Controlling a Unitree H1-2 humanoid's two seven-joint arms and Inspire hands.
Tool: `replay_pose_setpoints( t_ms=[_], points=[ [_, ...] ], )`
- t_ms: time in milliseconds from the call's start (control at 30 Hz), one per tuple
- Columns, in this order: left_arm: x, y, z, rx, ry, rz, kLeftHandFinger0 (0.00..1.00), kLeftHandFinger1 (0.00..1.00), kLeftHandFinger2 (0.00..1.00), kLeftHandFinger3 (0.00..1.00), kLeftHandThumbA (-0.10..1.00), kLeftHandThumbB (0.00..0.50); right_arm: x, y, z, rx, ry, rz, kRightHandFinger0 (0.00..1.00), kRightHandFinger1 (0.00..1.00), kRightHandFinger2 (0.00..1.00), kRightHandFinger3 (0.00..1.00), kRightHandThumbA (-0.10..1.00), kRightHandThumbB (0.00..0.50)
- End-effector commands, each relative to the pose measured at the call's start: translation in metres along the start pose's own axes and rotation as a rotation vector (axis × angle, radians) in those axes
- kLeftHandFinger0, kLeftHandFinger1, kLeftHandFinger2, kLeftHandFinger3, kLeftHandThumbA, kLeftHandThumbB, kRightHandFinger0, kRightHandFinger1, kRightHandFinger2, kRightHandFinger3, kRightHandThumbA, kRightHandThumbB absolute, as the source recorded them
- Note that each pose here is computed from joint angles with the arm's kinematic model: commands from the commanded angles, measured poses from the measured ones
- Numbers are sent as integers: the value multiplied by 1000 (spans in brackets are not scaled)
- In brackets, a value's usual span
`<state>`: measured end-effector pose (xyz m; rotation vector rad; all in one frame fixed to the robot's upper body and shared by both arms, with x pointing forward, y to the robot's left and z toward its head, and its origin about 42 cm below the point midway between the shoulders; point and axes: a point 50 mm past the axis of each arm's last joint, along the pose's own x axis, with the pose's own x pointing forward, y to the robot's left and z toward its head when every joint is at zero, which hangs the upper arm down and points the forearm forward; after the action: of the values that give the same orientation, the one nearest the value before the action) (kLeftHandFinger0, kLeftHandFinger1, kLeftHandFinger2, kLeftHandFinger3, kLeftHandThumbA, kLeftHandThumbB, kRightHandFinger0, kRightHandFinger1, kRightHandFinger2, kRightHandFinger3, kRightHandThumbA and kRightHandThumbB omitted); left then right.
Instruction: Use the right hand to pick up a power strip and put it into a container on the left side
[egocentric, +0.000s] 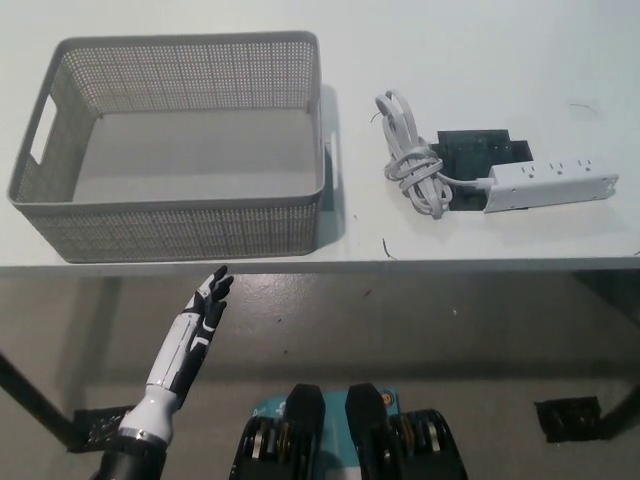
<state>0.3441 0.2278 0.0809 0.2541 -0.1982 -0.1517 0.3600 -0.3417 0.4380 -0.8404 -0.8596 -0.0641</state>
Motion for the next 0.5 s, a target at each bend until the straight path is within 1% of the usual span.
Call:
replay_pose_setpoints(
  t_ms=[0,33,67,100,133,200,267,300,333,467],
  points=[
    [14,8,24,28,-162,10,1000,1000,1000,1000,1000,145,182,-80,88,-473,133,447,1000,1000,1000,1000,1000,417],
    [13,7,24,27,-161,10,1000,1000,1000,1000,1000,145,191,-71,85,-470,128,490,1000,1000,1000,1000,1000,404],
    [13,7,24,27,-161,10,1000,1000,1000,1000,1000,146,201,-55,80,-440,152,550,1000,1000,1000,1000,986,416],
    [13,7,23,28,-159,10,1000,1000,1000,1000,1000,146,203,-50,79,-430,166,567,1000,1000,1000,1000,983,416],
    [11,7,22,27,-155,10,1000,1000,1000,1000,1000,145,208,-38,74,-433,187,616,1000,1000,1000,1000,1000,426],
    [11,6,22,30,-154,4,1000,1000,1000,1000,1000,152,214,-14,64,-459,194,697,1000,1000,1000,1000,1000,457],
    [8,8,20,34,-148,8,1000,1000,1000,1000,1000,148,219,13,54,-465,200,782,1000,1000,1000,1000,1000,476],
    [8,8,20,33,-148,7,1000,1000,1000,1000,1000,147,219,16,53,-462,203,792,1000,1000,1000,1000,1000,478],
    [7,7,20,35,-148,8,1000,1000,1000,1000,1000,155,219,31,47,-434,222,825,1000,1000,1000,1000,1000,498],
    [5,5,18,41,-140,7,1000,1000,1000,1000,1000,176,217,61,31,-439,251,904,1000,1000,1000,1000,1000,500]
  ],
)
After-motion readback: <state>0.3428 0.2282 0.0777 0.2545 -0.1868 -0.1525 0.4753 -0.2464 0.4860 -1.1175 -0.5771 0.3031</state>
